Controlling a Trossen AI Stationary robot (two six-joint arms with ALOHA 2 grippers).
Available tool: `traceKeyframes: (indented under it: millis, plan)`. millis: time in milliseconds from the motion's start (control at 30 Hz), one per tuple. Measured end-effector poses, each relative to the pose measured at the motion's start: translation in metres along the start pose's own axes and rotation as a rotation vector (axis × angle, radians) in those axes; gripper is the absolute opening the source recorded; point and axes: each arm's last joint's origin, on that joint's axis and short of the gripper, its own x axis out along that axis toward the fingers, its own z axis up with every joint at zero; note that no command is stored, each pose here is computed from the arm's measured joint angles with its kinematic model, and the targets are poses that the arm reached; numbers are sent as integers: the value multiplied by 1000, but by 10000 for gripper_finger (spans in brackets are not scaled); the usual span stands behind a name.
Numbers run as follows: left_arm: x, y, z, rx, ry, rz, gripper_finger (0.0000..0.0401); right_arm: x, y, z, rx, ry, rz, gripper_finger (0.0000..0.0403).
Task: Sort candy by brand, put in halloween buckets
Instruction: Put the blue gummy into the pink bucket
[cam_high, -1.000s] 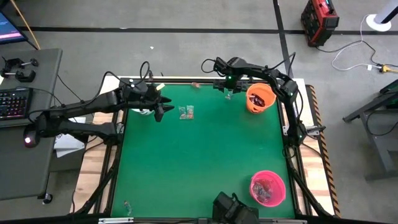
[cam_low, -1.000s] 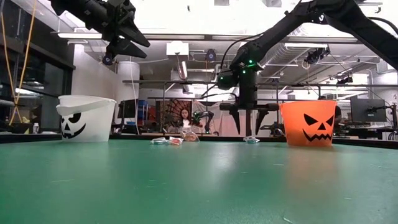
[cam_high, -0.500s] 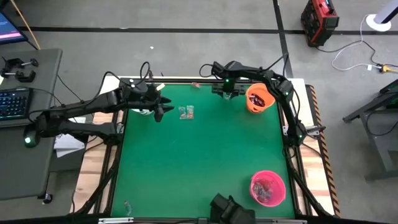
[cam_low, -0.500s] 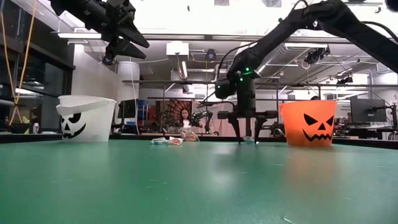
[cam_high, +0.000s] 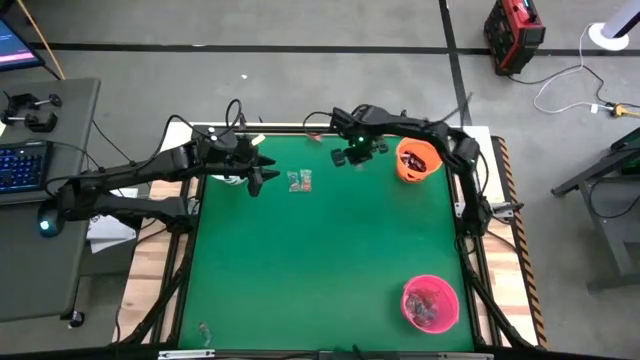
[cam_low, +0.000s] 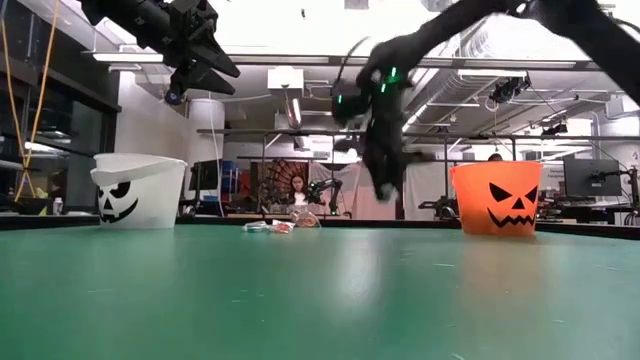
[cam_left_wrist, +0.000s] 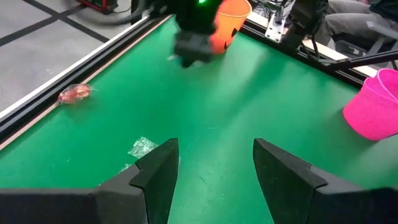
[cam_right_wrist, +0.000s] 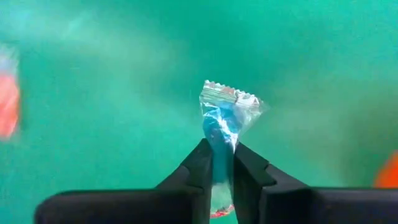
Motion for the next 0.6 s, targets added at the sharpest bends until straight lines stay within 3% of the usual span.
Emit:
traceKeyframes:
  millis: [167,367,467,600]
  plan:
    - [0,0,0,39,-1,1,197,-55,19,-50,-149,-42,3,33]
    - [0,1,0,54,-8,39,197,-122,36,-129,-307,-68,151,6]
    - [0,2,1,55,-14,52,197,-135,41,-176,-353,94,185,10]
    - [0,2,2,57,-28,52,197,-136,48,-240,-405,373,113,10]
